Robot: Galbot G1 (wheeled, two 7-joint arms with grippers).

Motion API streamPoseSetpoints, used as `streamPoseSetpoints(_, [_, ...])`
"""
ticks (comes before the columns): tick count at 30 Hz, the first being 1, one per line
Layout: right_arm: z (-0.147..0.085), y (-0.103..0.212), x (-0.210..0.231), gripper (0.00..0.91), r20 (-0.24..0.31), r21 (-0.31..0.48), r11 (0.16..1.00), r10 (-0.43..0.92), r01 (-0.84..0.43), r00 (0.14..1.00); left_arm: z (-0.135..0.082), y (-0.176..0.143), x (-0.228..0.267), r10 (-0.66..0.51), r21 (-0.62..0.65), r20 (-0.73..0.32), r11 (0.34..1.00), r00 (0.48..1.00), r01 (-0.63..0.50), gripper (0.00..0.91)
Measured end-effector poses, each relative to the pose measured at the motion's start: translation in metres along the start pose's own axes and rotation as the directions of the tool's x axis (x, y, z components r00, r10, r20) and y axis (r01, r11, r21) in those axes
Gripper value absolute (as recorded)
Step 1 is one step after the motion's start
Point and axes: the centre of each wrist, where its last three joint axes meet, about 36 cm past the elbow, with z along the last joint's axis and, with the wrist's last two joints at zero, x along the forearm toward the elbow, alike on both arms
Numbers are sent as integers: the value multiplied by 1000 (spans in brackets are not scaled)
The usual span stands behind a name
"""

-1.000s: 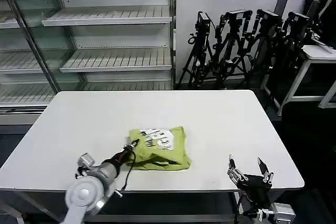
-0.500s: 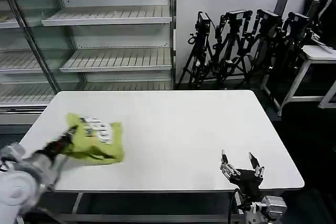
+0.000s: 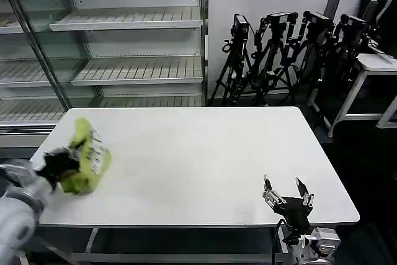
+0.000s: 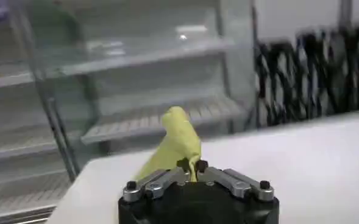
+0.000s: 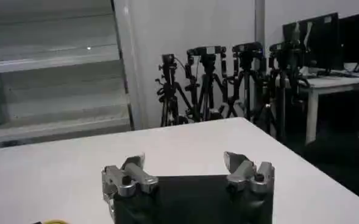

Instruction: Fold and organize the clothes.

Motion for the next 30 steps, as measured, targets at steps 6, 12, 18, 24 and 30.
streamPoseSetpoints(6, [-2,-5,4,907,2,11,1000,22,-22,1000,38,-61,-17,68,-122,-63,990,996,-75,50])
streamPoseSetpoints(12, [-1,-4,9,907,-4,10,999,35,-35,999,34,-110,-26,159,-118,-26,980,987,-161,50])
streamPoseSetpoints(18, [0,-5,11,907,-8,14,998,55,-55,998,21,-146,-45,242,-27,2,970,970,-242,50])
streamPoseSetpoints(24, [1,-6,13,907,-10,16,997,74,-74,997,11,-181,-67,292,72,7,954,956,-292,60])
streamPoseSetpoints(30, [1,-6,15,907,-12,15,996,89,-89,996,1,-214,-77,330,142,22,933,944,-329,907])
